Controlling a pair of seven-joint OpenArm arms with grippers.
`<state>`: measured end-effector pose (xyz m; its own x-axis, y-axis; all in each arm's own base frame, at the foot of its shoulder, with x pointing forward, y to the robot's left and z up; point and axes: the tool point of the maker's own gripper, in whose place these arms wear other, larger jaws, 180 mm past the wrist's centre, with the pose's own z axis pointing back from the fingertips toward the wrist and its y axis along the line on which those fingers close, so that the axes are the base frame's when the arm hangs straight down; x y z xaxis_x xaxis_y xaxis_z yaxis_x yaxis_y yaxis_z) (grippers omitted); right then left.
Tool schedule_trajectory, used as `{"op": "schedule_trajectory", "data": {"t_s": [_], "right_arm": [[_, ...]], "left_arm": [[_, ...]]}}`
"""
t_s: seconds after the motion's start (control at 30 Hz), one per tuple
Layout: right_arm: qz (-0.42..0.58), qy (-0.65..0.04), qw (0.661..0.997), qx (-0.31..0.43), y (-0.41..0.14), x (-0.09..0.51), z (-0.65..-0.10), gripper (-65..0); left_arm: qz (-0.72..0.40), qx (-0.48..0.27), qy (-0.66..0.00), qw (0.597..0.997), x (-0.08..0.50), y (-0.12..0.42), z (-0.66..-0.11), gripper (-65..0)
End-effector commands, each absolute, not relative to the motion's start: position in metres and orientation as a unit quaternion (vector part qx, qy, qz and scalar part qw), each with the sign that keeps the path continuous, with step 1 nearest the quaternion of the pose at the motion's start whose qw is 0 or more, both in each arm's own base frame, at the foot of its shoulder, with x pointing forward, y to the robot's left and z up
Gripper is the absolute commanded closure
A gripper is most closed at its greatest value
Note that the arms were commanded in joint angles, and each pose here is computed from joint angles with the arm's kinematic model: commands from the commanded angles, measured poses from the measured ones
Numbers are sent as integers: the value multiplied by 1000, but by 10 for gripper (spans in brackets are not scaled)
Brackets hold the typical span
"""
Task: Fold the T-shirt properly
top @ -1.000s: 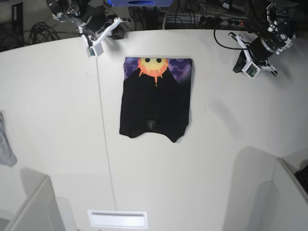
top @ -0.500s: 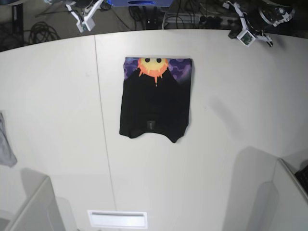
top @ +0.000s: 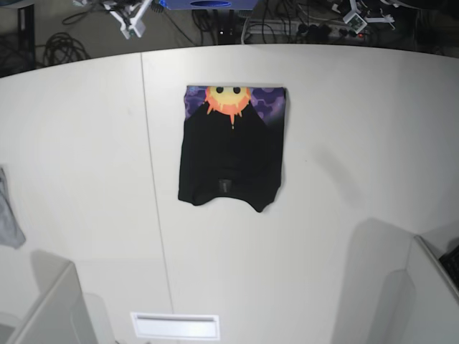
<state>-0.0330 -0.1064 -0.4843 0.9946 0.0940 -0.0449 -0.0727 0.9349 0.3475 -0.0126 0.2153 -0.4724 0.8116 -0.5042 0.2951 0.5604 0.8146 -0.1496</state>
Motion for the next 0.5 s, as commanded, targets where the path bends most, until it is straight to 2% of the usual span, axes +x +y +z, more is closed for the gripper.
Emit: {"op": "schedule_trajectory", "data": {"t_s": [0.0,0.2,0.47], "right_arm": [[52,40,983,173,-109,-36,-488,0],[103,82,981,145,-115,-58,-532,0],[134,110,981,87,-139,-74,-588,0]], "left_arm": [[-279,-126,-108,946,-22,215,-477,0],[-257,-163,-48,951,-51,204,-518,0],[-175,-196,-17,965,-61,176,-568,0]]}}
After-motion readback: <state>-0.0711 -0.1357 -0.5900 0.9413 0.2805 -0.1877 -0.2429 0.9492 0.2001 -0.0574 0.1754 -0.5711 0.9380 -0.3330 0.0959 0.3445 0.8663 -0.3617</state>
